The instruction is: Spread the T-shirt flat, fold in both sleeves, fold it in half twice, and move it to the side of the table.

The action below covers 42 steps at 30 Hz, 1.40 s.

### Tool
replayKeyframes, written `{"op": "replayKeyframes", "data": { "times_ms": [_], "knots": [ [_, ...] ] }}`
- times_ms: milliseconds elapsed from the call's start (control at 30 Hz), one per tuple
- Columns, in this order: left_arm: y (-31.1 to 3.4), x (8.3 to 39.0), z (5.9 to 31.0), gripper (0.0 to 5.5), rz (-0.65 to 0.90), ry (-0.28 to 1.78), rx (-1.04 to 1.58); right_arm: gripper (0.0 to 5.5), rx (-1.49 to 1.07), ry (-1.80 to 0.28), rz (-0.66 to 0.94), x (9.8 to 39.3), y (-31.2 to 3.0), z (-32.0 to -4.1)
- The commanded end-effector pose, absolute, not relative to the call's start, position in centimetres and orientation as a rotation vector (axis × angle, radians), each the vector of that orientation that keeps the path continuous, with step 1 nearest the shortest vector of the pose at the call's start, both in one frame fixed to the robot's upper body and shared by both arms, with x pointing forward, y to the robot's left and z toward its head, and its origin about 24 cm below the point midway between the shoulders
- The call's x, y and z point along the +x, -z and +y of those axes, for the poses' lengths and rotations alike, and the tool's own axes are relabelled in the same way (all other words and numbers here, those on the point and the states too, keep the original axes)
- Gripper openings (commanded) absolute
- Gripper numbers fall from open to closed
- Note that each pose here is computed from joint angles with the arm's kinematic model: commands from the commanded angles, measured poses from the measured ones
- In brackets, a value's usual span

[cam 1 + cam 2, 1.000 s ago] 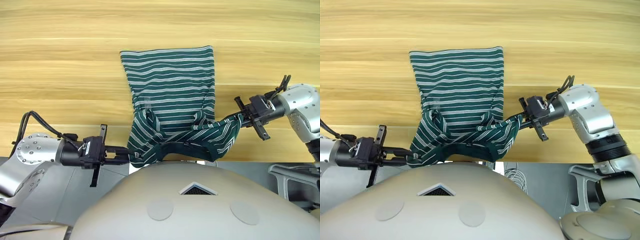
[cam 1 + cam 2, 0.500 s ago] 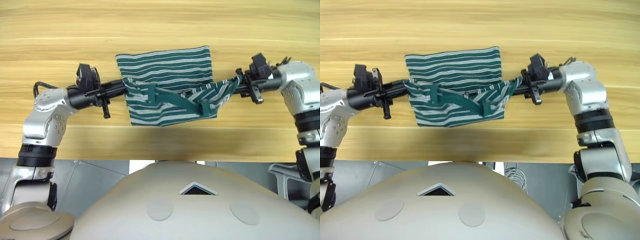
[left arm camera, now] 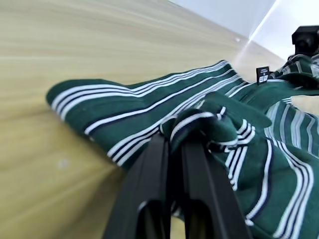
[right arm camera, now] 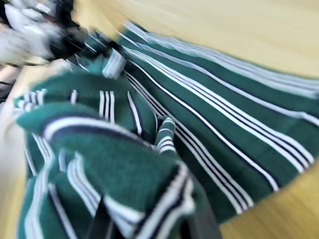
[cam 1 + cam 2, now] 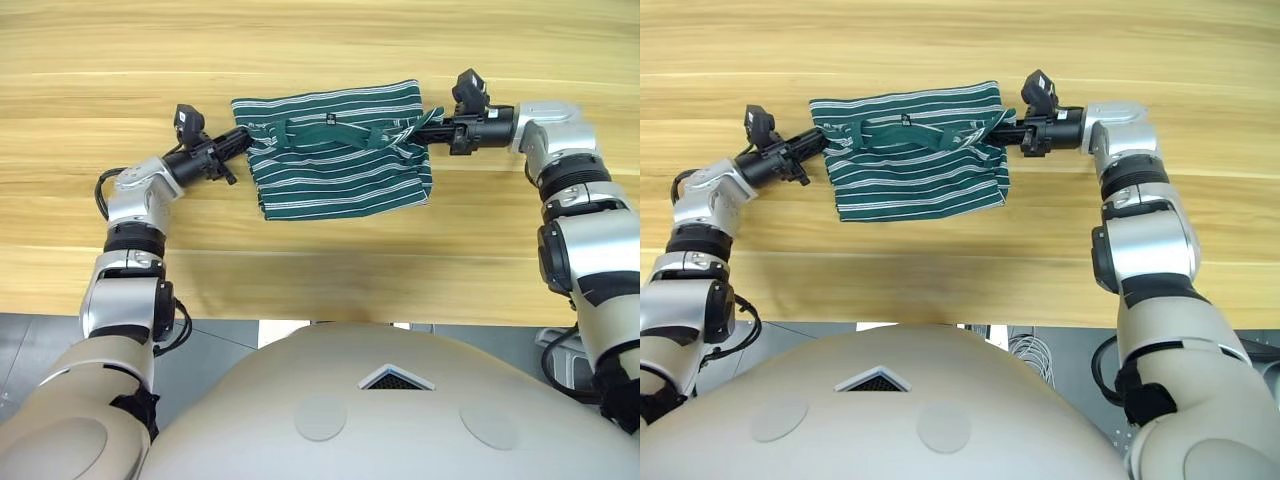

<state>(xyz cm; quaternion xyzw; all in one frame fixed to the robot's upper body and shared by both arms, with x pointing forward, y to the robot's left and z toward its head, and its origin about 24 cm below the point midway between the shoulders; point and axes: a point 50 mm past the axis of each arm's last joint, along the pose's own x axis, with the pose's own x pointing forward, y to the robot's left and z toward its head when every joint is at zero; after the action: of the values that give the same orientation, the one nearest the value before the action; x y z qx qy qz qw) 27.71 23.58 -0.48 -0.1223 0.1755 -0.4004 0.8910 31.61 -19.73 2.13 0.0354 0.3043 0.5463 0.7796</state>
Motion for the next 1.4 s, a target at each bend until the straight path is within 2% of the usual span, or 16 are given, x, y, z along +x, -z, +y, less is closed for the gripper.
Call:
{"op": "replayKeyframes", "data": {
  "times_ms": [33, 500, 667, 767, 800, 900, 1000, 1067, 1167, 1233, 1300, 1400],
  "knots": [
    [2.7, 26.8, 23.1, 0.35, 0.441, 0.806, -0.255, 0.61, 0.061, -1.138, 0.663, 31.9, -1.8, -19.7],
    [1.0, 27.8, 24.2, 2.56, 0.238, 0.744, -0.353, 3.03, 0.194, -1.002, 0.543, 33.1, -3.3, -20.6],
    [0.3, 28.9, 25.4, 3.44, 0.119, 0.498, -0.342, 3.75, 0.222, -0.856, 0.424, 34.1, -4.2, -21.5],
    [-0.5, 29.5, 26.8, 3.95, 0.009, 0.266, -0.375, 3.75, 0.268, -0.821, 0.314, 34.4, -4.9, -21.7],
    [-0.6, 29.5, 27.1, 3.95, -0.019, 0.221, -0.380, 3.75, 0.266, -0.818, 0.275, 34.5, -5.1, -21.6],
    [-1.4, 28.7, 27.5, 3.95, -0.134, 0.165, -0.310, 3.75, 0.252, -0.848, 0.169, 34.3, -5.6, -21.3],
    [-4.2, 26.5, 26.9, 3.95, -0.361, 0.168, -0.234, 3.75, 0.189, -0.945, 0.082, 32.3, -5.2, -19.8],
    [-6.2, 23.9, 25.2, 3.99, -0.475, 0.168, -0.160, 3.40, 0.117, -1.014, 0.000, 29.4, -5.4, -17.1],
    [-7.6, 21.1, 22.9, 3.99, -0.514, 0.128, -0.131, 2.84, 0.004, -1.037, -0.051, 25.5, -6.1, -12.7],
    [-7.5, 20.1, 22.1, 3.99, -0.496, 0.085, -0.094, 2.39, -0.011, -1.024, 0.000, 23.5, -6.2, -9.6],
    [-7.5, 19.5, 21.3, 3.99, -0.488, 0.072, -0.081, 2.06, 0.077, -0.955, 0.129, 22.0, -6.0, -7.2],
    [-7.2, 19.1, 20.3, 3.99, -0.479, 0.069, -0.065, 1.51, 0.120, -0.938, 0.148, 20.1, -8.0, -4.9]
  ]
}}
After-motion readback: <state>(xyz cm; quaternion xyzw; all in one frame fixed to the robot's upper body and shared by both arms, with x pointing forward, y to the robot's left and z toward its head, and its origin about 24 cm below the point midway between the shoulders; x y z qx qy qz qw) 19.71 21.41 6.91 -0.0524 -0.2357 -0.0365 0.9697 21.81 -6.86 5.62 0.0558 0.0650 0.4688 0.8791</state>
